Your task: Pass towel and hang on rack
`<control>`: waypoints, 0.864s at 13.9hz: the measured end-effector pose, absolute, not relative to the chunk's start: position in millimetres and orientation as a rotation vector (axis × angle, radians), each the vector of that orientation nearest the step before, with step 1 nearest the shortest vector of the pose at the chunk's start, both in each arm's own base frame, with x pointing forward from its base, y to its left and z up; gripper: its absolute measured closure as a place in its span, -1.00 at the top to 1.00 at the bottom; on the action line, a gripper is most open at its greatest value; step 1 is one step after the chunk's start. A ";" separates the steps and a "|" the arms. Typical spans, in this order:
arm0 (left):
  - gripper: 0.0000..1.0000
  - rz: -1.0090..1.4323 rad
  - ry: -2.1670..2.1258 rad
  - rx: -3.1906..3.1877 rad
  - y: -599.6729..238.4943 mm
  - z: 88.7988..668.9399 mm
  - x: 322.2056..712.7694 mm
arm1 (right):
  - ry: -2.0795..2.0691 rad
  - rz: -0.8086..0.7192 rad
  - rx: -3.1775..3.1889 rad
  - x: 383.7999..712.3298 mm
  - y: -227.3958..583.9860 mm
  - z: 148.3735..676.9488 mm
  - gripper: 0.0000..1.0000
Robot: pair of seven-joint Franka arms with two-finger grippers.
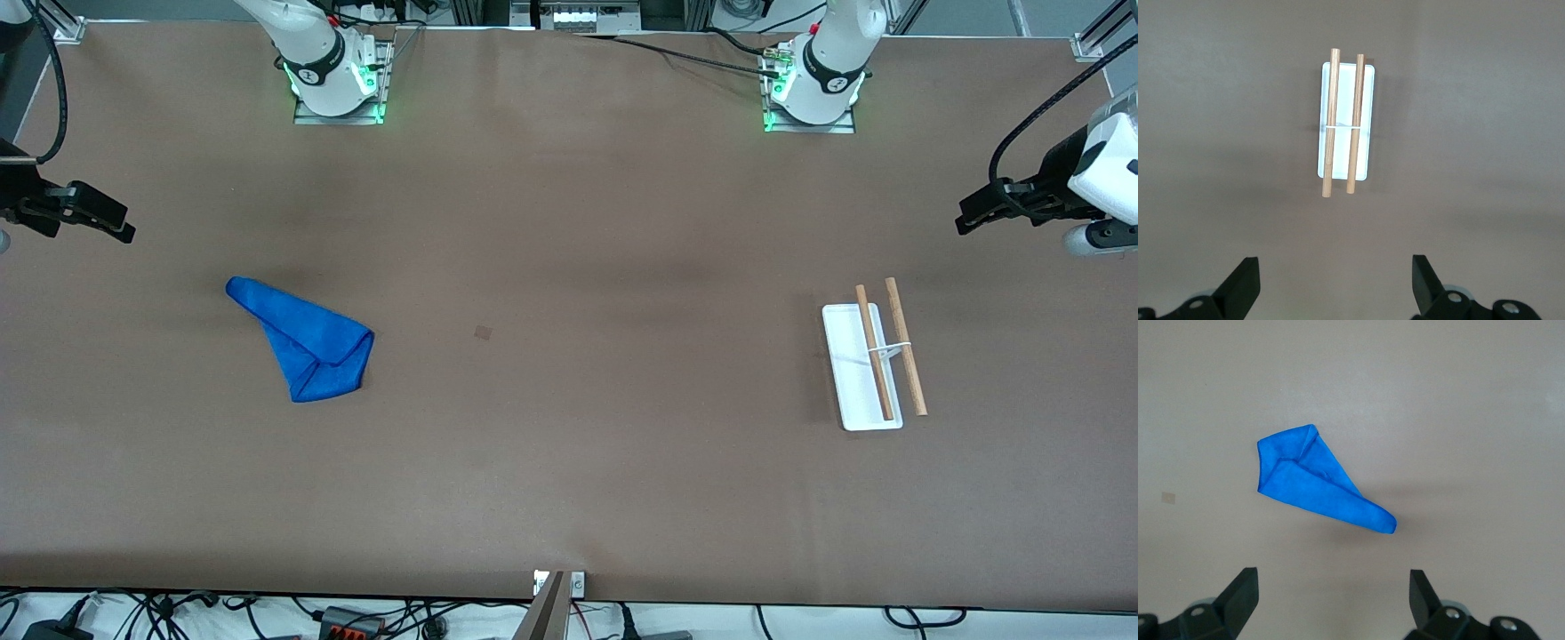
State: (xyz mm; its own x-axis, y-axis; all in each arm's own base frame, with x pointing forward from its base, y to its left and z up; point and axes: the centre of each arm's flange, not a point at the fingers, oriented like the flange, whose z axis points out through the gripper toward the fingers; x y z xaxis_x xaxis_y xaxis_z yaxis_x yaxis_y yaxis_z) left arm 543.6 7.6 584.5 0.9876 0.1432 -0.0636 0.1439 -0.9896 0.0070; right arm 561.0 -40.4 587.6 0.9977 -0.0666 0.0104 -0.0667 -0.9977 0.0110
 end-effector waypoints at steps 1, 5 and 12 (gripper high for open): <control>1.00 -0.099 0.226 3.120 7.8 584.5 543.6 | -0.100 0.015 3.129 561.0 -40.1 587.6 1.00; 1.00 -0.097 0.226 3.120 7.8 584.5 543.7 | -0.052 0.015 3.130 561.0 -39.3 587.5 1.00; 1.00 -0.098 0.229 3.120 8.7 584.3 543.8 | -0.038 -0.038 3.130 567.1 -39.3 569.8 1.00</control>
State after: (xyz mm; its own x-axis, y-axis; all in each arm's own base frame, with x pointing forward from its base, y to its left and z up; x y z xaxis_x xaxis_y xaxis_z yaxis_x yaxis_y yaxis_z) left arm 543.8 8.7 584.3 0.9874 0.1453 -0.0632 0.1461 -0.9892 0.0075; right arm 567.1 -39.3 569.8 0.9994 -0.0245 -0.0241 -0.0242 -0.9996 0.0112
